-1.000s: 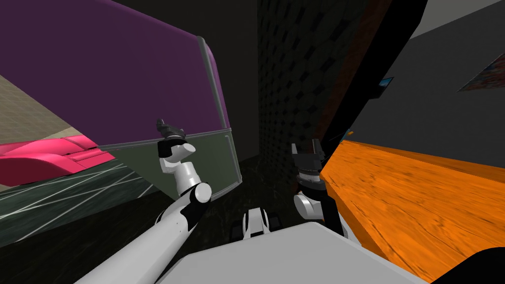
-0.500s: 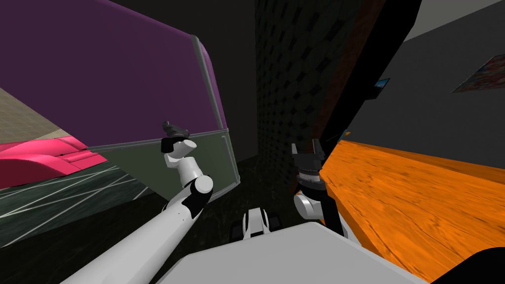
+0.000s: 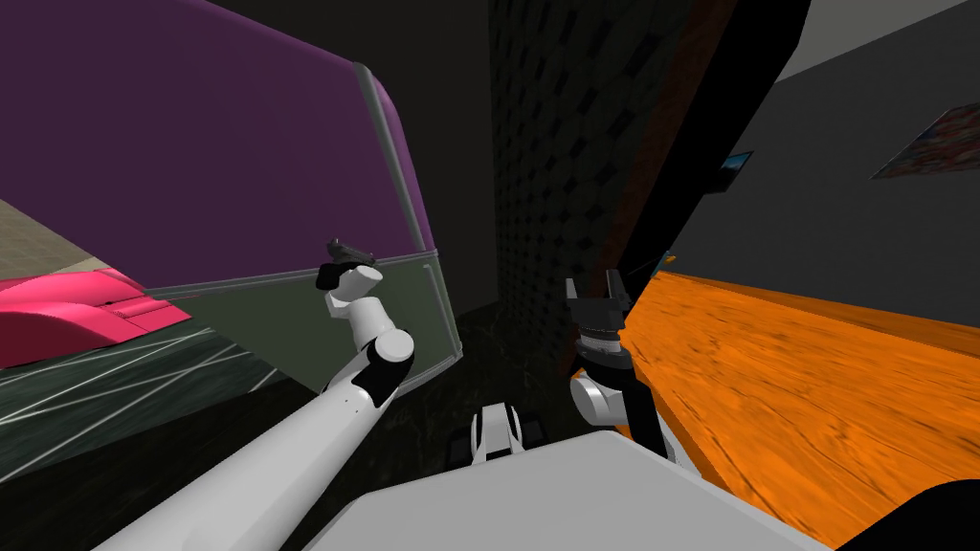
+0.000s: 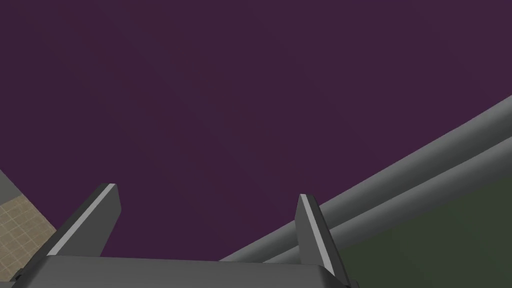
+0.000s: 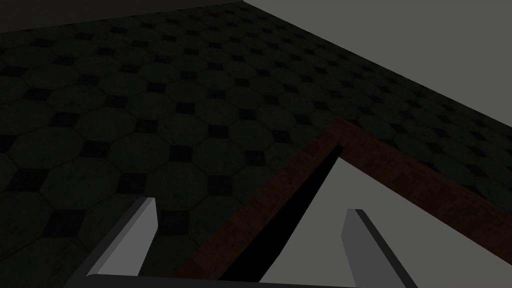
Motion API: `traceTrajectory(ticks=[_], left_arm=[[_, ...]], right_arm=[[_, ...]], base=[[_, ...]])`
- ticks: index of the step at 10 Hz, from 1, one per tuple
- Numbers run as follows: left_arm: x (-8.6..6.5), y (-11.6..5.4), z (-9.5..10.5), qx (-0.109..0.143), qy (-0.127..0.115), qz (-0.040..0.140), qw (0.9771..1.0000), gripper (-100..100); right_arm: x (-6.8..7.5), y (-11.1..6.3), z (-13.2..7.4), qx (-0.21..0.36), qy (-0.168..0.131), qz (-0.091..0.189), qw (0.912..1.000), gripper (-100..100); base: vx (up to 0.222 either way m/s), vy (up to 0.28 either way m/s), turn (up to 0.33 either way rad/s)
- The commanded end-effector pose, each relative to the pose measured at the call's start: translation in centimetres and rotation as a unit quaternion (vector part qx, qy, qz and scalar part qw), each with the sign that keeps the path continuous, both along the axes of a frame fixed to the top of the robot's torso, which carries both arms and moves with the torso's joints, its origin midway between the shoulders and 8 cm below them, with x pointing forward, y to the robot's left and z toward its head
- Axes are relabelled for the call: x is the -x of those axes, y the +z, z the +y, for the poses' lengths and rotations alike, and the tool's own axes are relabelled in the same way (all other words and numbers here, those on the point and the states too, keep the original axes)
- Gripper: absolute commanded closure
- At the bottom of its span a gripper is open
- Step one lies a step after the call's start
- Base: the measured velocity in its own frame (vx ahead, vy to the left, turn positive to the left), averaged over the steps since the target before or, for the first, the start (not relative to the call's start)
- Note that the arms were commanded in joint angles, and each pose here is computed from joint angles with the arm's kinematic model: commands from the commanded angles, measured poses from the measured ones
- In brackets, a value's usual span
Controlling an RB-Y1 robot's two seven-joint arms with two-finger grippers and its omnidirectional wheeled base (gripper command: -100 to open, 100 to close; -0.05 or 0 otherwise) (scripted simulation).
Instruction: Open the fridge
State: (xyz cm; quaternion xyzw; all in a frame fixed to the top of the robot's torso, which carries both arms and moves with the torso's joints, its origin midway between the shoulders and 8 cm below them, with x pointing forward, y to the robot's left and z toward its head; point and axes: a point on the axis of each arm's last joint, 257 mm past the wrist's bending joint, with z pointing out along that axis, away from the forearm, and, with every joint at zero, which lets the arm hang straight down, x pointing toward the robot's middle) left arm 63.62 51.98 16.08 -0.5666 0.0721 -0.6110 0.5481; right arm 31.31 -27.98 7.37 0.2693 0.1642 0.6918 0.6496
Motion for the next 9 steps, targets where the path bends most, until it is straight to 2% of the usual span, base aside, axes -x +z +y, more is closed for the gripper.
traceTrajectory(ticks=[1,3,5,6,9], left_arm=[[-2.2,-1.3,-0.6,0.047,-0.032,0.014,0.9983,-100],[-4.2,-2.6,-1.7,0.085,-0.063,0.028,0.994,-100],[-5.9,-4.0,-3.2,0.117,-0.093,0.044,0.9878,-100],[-5.9,-4.0,-3.2,0.117,-0.093,0.044,0.9878,-100],[-7.6,-5.4,-5.0,0.151,-0.125,0.06,0.9787,-100]], right_arm=[[0.0,0.0,0.0,0.0,0.0,0.0,1.0,0],[0.0,0.0,0.0,0.0,0.0,0.0,1.0,0],[0.0,0.0,0.0,0.0,0.0,0.0,1.0,0],[0.0,0.0,0.0,0.0,0.0,0.0,1.0,0],[0.0,0.0,0.0,0.0,0.0,0.0,1.0,0]], base=[[0.035,-0.118,-0.017],[0.06,-0.137,-0.025],[0.058,-0.133,-0.013],[0.019,-0.071,-0.006],[0.028,-0.057,-0.01]])
